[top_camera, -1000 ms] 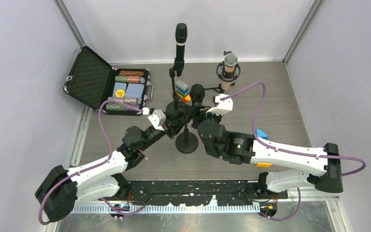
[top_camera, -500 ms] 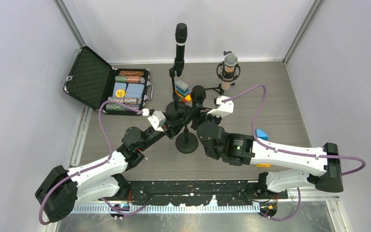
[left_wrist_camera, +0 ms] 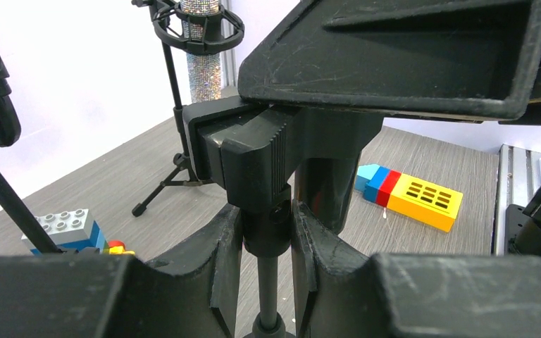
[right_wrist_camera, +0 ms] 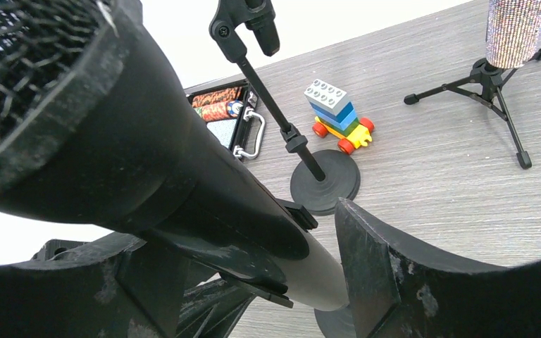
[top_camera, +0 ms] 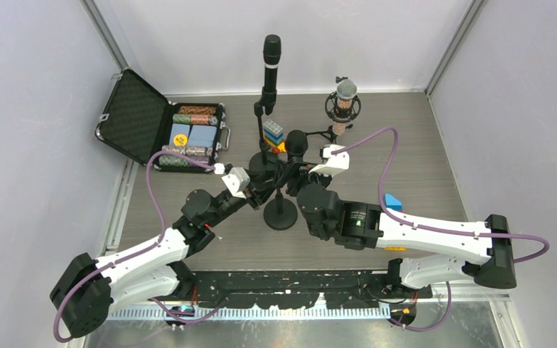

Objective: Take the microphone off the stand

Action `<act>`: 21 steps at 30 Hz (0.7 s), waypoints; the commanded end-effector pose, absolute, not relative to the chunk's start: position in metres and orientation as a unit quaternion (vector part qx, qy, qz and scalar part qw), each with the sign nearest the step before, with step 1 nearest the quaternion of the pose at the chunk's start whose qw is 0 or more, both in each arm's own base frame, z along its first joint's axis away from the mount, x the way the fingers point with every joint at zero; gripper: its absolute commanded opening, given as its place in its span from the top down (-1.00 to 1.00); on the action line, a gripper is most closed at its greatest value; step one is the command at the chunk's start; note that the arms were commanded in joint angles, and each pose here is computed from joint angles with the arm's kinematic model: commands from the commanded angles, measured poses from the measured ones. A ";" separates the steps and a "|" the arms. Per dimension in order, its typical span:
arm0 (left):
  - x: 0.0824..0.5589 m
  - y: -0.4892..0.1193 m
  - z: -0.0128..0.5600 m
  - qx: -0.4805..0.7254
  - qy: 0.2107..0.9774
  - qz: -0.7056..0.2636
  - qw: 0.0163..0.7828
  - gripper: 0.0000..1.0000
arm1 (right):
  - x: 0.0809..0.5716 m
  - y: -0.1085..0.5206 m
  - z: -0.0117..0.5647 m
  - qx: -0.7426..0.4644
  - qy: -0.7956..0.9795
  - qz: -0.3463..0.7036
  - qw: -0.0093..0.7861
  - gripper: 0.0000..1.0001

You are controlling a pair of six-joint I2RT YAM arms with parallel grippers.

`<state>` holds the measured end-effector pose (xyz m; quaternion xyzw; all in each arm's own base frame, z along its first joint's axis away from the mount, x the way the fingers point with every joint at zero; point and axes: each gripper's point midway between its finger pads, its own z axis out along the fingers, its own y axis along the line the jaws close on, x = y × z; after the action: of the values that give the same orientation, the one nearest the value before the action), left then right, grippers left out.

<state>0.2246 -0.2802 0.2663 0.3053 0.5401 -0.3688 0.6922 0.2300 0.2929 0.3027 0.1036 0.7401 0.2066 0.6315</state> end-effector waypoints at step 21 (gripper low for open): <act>0.204 -0.277 0.147 0.376 0.662 -0.343 0.550 1.00 | 0.209 0.250 0.176 -0.120 0.820 -0.029 0.559 -0.48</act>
<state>0.2246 -0.2808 0.2605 0.3101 0.5458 -0.3666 0.6867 0.2297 0.2958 0.2973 0.1163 0.7404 0.2082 0.6285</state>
